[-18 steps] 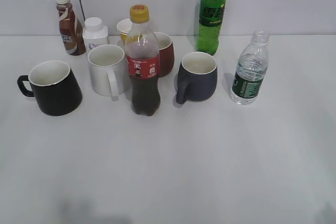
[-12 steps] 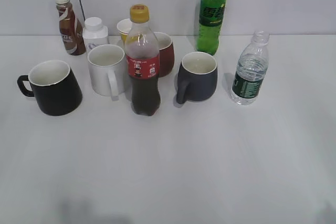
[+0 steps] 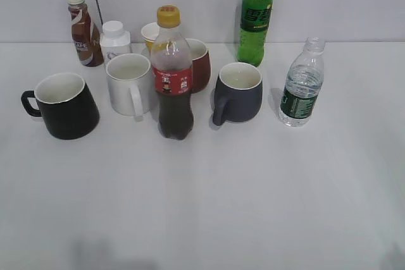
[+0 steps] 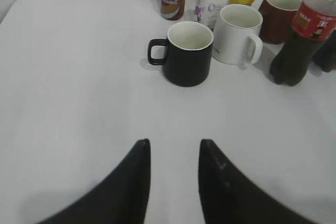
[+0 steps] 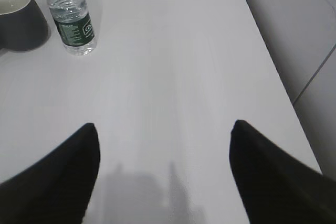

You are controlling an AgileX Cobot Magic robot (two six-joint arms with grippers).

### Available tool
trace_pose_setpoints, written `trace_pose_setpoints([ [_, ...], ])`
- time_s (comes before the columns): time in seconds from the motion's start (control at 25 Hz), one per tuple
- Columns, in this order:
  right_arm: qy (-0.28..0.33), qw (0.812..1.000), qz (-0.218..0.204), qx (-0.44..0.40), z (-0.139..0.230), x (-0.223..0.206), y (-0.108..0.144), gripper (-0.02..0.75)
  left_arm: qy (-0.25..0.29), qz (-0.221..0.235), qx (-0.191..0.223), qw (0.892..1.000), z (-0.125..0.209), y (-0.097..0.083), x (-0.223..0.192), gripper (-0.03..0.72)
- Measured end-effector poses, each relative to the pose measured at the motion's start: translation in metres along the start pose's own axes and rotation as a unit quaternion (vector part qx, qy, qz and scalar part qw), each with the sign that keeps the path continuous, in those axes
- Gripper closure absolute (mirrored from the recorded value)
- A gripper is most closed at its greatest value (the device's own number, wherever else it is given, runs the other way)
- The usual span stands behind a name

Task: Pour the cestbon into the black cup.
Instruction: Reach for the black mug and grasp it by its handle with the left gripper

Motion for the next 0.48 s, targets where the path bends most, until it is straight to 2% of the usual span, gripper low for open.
trace_pose_setpoints([
  [0.12,0.000,1.000,0.000,0.000,0.000,0.000,0.000,0.147,-0.025,0.016,0.007,1.000,-0.008,-0.004,0.002,0.447],
  [0.2,0.000,1.000,0.000,0.000,0.000,0.000,0.000,0.147,-0.099,0.033,0.012,0.994,-0.025,-0.007,0.003,0.447],
  [0.28,0.000,1.000,0.000,0.000,0.000,0.000,0.000,0.147,-0.179,0.039,0.010,0.983,-0.044,-0.009,0.003,0.447],
  [0.36,0.000,1.000,0.000,0.000,0.000,0.000,0.000,0.147,-0.256,0.037,-0.002,0.966,-0.061,-0.009,0.000,0.447],
  [0.48,0.000,1.000,0.000,0.000,0.000,0.000,0.000,0.147,-0.329,0.033,-0.025,0.944,-0.077,-0.009,-0.018,0.447],
])
Point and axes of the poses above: a point on each arm's last joint axis where the gripper is mounted, x pointing back along that axis away from the gripper, y along the wrist's bending axis when the last joint is at zero, z = x × y, the point moved 1 cm from there along -x, pointing out along that axis toward the gripper, and after that the axes turned 7 degrees about x, right-handed, at the moved point
